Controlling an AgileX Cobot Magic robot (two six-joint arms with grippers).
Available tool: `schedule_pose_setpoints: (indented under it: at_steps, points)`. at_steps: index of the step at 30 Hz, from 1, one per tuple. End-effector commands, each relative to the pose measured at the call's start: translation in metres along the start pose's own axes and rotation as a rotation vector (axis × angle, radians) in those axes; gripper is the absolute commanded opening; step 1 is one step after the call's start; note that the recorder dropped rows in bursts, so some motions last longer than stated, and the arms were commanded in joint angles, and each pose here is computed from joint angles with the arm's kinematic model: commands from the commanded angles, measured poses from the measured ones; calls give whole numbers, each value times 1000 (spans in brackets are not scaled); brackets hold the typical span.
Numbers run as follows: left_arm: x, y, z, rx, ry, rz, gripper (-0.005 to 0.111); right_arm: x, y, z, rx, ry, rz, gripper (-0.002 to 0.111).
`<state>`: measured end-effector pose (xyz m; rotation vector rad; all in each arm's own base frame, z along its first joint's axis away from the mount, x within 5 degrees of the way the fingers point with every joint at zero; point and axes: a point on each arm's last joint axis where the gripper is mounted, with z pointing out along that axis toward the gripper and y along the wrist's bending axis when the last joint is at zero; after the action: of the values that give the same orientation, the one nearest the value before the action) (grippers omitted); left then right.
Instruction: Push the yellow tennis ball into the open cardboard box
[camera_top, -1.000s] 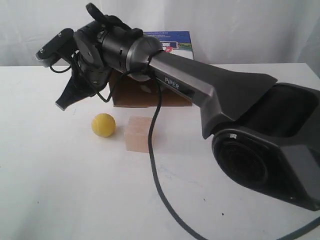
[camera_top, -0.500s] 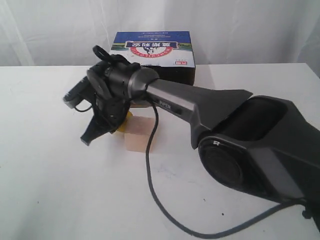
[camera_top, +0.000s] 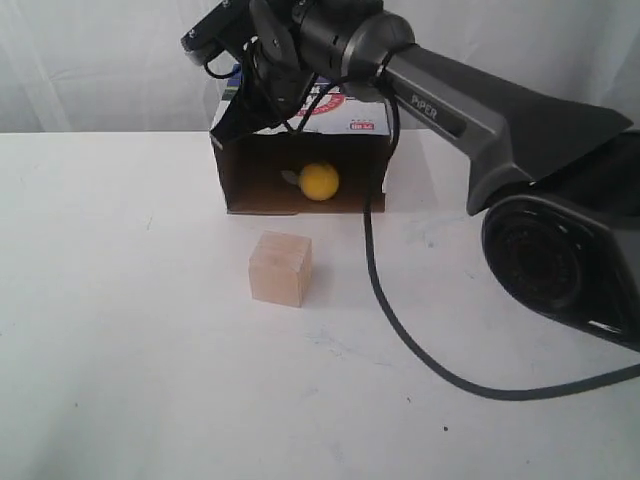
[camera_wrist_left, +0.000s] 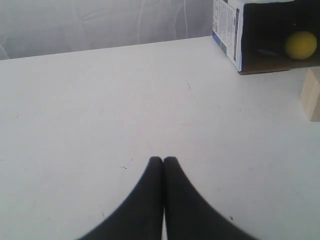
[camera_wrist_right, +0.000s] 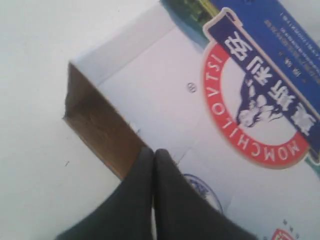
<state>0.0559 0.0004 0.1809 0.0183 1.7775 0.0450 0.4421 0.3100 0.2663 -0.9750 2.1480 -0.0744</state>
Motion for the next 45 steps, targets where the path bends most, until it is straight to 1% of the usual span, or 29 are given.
schedule_pose_setpoints:
  at_steps: [1,5,9,12,16,20,23,27,33,38,41,45]
  points:
    - [1,-1,0,11,-2,-4,0,4,14,3,-31,46,-14,0]
    - [1,-1,0,11,-2,-4,0,10,29,8,-71,76,-3,0]
    - [1,-1,0,11,-2,-4,0,22,56,15,-139,135,-14,0]
    - [1,-1,0,11,-2,-4,0,25,76,11,-178,131,-16,0]
    - [1,-1,0,11,-2,-4,0,29,86,-7,-198,89,23,0]
    - [1,-1,0,11,-2,-4,0,44,85,-27,-211,60,69,0]
    - [1,-1,0,11,-2,-4,0,61,84,-44,-222,46,72,0]
    - [1,-1,0,11,-2,-4,0,82,83,-71,-249,6,109,0]
    - [1,-1,0,11,-2,-4,0,127,82,-110,-263,-95,139,0]
    - [1,-1,0,11,-2,-4,0,164,77,-151,-256,-256,165,0]
    - [1,-1,0,11,-2,-4,0,192,72,-169,-240,-306,176,0]
    - [1,-1,0,11,-2,-4,0,219,64,-193,-213,-348,190,0]
